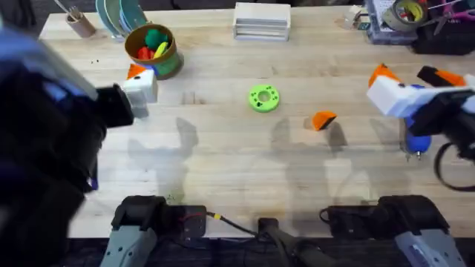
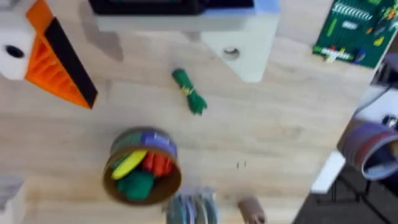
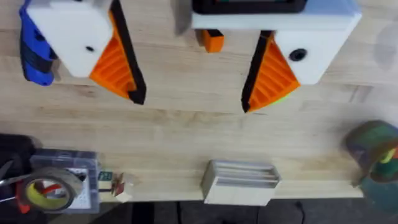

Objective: Pick up the gripper from the table and insert it into the empty holder that is missing its gripper. Then pick up a screw, insert it into the mounting hole, and use the screwdriver to tighten it. Finally, clean up the table by picking up the vegetable and placing it into the bucket.

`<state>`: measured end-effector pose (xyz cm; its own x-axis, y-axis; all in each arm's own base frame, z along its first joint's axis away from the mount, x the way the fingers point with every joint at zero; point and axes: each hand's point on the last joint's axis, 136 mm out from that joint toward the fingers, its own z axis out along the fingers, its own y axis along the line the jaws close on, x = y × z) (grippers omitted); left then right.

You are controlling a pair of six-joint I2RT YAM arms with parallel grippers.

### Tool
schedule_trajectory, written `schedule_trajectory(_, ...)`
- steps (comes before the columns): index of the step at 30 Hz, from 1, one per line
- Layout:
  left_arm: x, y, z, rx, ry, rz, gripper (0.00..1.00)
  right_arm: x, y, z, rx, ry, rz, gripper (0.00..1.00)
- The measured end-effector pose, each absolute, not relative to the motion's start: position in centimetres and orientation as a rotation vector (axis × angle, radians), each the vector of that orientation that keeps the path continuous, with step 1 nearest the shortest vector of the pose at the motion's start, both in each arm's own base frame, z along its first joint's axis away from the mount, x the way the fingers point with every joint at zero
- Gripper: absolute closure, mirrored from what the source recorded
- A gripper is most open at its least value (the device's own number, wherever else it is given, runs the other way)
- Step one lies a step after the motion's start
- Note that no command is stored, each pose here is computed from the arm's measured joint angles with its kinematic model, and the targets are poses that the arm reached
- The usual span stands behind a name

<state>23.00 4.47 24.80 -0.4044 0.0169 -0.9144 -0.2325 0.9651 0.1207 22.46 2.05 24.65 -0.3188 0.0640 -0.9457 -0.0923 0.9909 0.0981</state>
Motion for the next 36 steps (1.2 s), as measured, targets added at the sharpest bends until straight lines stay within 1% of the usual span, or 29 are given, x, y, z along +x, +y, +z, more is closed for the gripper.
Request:
schedule_trajectory(4,23.9,5.2,23.6,-0.161,2.161,0.336,0.01,22.9,2.8,26.5,-0.036,1.96,0.21,0.01)
schedule_trajectory(8,25.0,6.7,21.9,-0.262,2.297,0.363,0.01,23.6,3.8,27.3,-0.069,1.997,0.272,0.01)
schedule_trajectory(11,25.6,8.0,19.9,-0.371,2.373,0.33,0.01,23.8,4.5,27.1,-0.092,2.015,0.314,0.01)
schedule_trajectory(14,25.8,9.0,17.9,-0.473,2.436,0.242,0.011,23.7,4.9,27.0,-0.103,2.021,0.34,0.01)
schedule_trajectory(18,26.0,10.4,16.1,-0.593,2.475,0.155,0.009,23.6,5.1,27.0,-0.112,2.02,0.356,0.01)
schedule_trajectory(24,27.5,12.5,15.1,-0.679,2.444,0.14,0.008,23.6,5.3,27.0,-0.117,2.02,0.364,0.01)
schedule_trajectory(29,28.8,12.9,13.7,-0.717,2.454,0.116,0.008,23.6,5.3,27.0,-0.118,2.02,0.367,0.01)
schedule_trajectory(33,29.0,12.9,12.8,-0.748,2.473,0.099,0.008,23.6,5.3,27.0,-0.118,2.021,0.367,0.01)
schedule_trajectory(34,29.0,12.9,12.8,-0.754,2.471,0.095,0.023,23.6,5.3,27.0,-0.118,2.021,0.367,0.009)
schedule_trajectory(35,29.0,12.8,12.8,-0.759,2.469,0.086,0.133,23.6,5.3,27.0,-0.118,2.021,0.367,0.01)
schedule_trajectory(36,29.1,12.8,12.8,-0.759,2.466,0.086,0.315,23.6,5.3,27.0,-0.118,2.021,0.367,0.01)
